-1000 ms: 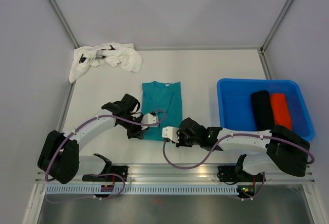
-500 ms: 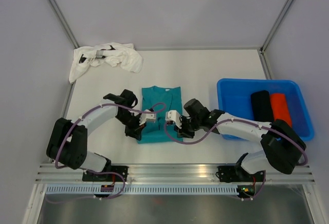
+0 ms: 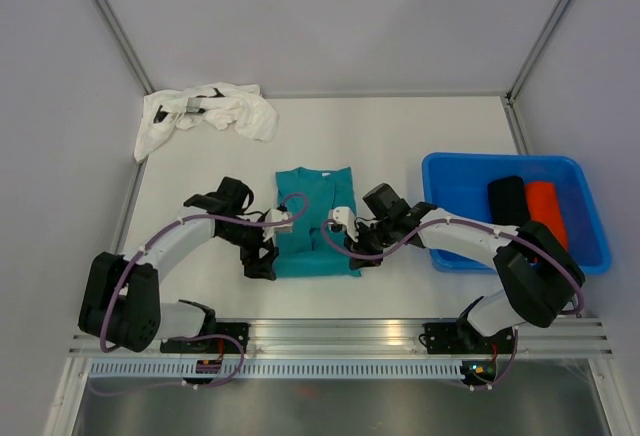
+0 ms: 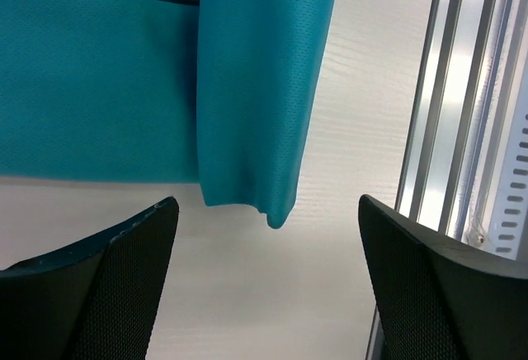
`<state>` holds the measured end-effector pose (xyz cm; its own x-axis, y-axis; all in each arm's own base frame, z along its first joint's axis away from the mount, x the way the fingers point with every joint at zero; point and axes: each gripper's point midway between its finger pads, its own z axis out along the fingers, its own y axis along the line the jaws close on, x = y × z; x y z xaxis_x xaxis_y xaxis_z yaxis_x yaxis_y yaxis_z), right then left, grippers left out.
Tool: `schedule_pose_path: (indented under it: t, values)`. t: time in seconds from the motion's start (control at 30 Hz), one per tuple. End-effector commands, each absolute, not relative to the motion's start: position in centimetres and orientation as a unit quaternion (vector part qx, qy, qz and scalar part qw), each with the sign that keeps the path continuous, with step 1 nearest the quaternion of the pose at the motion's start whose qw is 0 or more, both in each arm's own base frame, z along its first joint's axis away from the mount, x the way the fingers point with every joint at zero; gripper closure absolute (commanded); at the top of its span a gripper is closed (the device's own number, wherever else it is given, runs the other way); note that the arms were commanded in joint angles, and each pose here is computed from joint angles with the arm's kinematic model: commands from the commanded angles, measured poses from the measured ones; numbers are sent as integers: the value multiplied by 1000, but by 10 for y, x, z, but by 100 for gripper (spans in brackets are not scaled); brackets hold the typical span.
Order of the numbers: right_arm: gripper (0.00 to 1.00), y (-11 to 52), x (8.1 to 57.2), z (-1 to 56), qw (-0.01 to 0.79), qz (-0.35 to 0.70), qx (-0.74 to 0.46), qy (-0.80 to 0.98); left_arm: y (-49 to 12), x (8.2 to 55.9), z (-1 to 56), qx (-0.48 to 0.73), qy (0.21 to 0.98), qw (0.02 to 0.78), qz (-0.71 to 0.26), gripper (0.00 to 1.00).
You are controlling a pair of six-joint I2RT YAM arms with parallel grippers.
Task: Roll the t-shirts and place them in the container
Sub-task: Roll the tshirt
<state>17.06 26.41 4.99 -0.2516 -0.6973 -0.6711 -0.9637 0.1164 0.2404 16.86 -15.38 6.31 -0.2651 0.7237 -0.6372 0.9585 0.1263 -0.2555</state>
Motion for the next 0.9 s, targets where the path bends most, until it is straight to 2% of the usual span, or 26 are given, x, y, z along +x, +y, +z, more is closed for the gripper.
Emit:
schedule_pose_path:
  t: [0.0, 0.17, 0.27, 0.3, 0.33, 0.37, 0.43, 0.47, 0.5, 0.57, 0.87]
  values:
    - [100, 278, 173, 61, 208, 357, -581, 701, -172, 184, 68, 568, 712, 243, -334, 4]
    - [100, 278, 176, 60, 206, 355, -580, 703, -175, 201, 61, 548, 730, 257, -318, 5]
    - [100, 278, 176, 59, 206, 354, -579, 705, -179, 194, 58, 560, 721, 251, -322, 15]
    - [99, 278, 176, 60, 206, 355, -578, 706, -181, 189, 56, 565, 718, 243, -325, 29]
    - [100, 278, 176, 59, 206, 355, -577, 706, -182, 184, 53, 565, 718, 236, -330, 36]
    - [100, 279, 177, 60, 207, 356, -576, 706, -183, 180, 52, 568, 715, 232, -334, 49]
    - [100, 281, 178, 62, 208, 357, -571, 709, -182, 170, 52, 565, 716, 215, -350, 63]
    - [100, 281, 179, 64, 209, 359, -566, 712, -181, 168, 52, 572, 710, 214, -350, 79]
    - [100, 283, 180, 66, 211, 360, -562, 714, -179, 169, 52, 572, 712, 216, -346, 88]
    - [100, 287, 180, 73, 208, 371, -547, 721, -176, 168, 56, 574, 715, 216, -336, 97]
    - [100, 288, 142, 75, 152, 435, -485, 743, -148, 141, 72, 610, 708, 156, -320, 98]
